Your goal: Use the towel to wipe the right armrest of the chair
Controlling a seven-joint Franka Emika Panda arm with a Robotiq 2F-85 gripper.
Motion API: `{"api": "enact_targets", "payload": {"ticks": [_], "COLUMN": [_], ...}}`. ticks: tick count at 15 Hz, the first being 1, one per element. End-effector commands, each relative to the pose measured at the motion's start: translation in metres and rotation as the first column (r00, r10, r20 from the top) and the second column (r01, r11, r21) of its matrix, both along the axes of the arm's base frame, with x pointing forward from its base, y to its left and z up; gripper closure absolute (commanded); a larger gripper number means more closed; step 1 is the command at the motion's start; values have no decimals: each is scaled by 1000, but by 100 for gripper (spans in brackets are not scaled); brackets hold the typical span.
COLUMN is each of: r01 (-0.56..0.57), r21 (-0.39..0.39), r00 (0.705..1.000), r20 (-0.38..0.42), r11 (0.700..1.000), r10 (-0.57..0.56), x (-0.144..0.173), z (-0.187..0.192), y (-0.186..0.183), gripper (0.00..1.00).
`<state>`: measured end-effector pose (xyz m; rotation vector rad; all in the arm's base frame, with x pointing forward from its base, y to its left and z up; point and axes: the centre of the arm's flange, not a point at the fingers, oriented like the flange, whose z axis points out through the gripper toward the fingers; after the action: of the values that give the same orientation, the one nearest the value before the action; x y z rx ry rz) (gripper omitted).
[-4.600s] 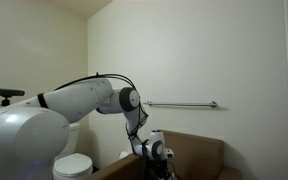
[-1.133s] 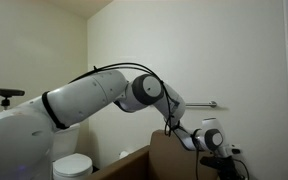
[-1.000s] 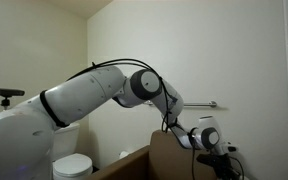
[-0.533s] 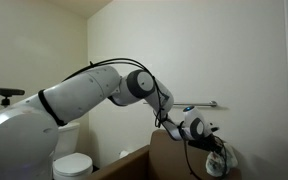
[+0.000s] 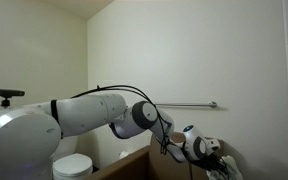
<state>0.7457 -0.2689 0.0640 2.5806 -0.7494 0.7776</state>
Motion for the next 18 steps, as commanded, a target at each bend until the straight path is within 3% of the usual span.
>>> {"api": "enact_targets", "payload": {"ticks": [1,5,7,9,15,17,18], "r01": [35,5,9,21,109,69,35], "r21": [-14,48,44,49,202,238,240], "r00": [995,979,966,943,842,833,843], "r20": [-92,-204,-259,-333,-539,-549,-528], "r11": [999,999,999,999,973,969,970], "r10": [-36,5,3,-3,18,76,100], "x": [14,-27,-51,-71,-142,-144,-135], "z": [-33,39,68,81,84,90,96], "y": [-25,-32,-41,-54,-67,-59,-53], "gripper": [92,92,92,92,92,92,92]}}
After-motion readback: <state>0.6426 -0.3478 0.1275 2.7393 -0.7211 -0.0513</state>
